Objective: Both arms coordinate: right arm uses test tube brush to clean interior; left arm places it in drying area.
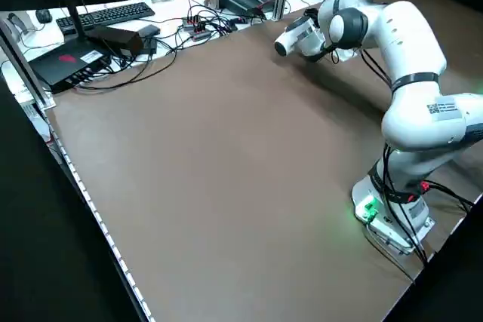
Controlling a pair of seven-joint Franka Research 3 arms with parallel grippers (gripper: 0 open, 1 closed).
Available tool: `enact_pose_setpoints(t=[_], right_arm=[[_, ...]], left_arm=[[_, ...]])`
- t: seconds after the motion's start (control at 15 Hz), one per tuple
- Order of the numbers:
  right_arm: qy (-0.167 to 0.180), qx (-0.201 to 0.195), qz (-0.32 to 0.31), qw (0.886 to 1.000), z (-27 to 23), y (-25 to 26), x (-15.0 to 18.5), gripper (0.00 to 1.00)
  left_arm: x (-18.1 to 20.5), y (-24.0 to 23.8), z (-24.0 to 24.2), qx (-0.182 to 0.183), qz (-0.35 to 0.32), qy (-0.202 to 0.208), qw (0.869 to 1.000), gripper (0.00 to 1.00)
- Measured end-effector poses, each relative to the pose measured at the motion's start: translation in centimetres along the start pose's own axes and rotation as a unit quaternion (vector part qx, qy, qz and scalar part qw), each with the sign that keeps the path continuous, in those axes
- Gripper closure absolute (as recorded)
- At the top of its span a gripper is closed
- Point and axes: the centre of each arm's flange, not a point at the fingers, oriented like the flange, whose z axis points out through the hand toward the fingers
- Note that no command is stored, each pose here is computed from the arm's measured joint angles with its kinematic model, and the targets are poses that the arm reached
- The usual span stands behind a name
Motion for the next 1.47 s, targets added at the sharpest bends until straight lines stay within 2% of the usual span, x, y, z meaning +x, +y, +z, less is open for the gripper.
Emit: enact_pose_setpoints(t=[1.0,1.47], right_arm=[[0.003,0.000,-0.003,1.000,0.02,-0.30,0.09,0.00],[0.002,0.000,-0.002,1.000,0.06,-0.24,0.11,0.00]], left_arm=[[0.54,0.05,-0.22,-0.012,0.001,-0.004,1.000,0.77],[0.48,0.40,-0.27,-0.035,0.019,-0.013,0.999,0.77]])
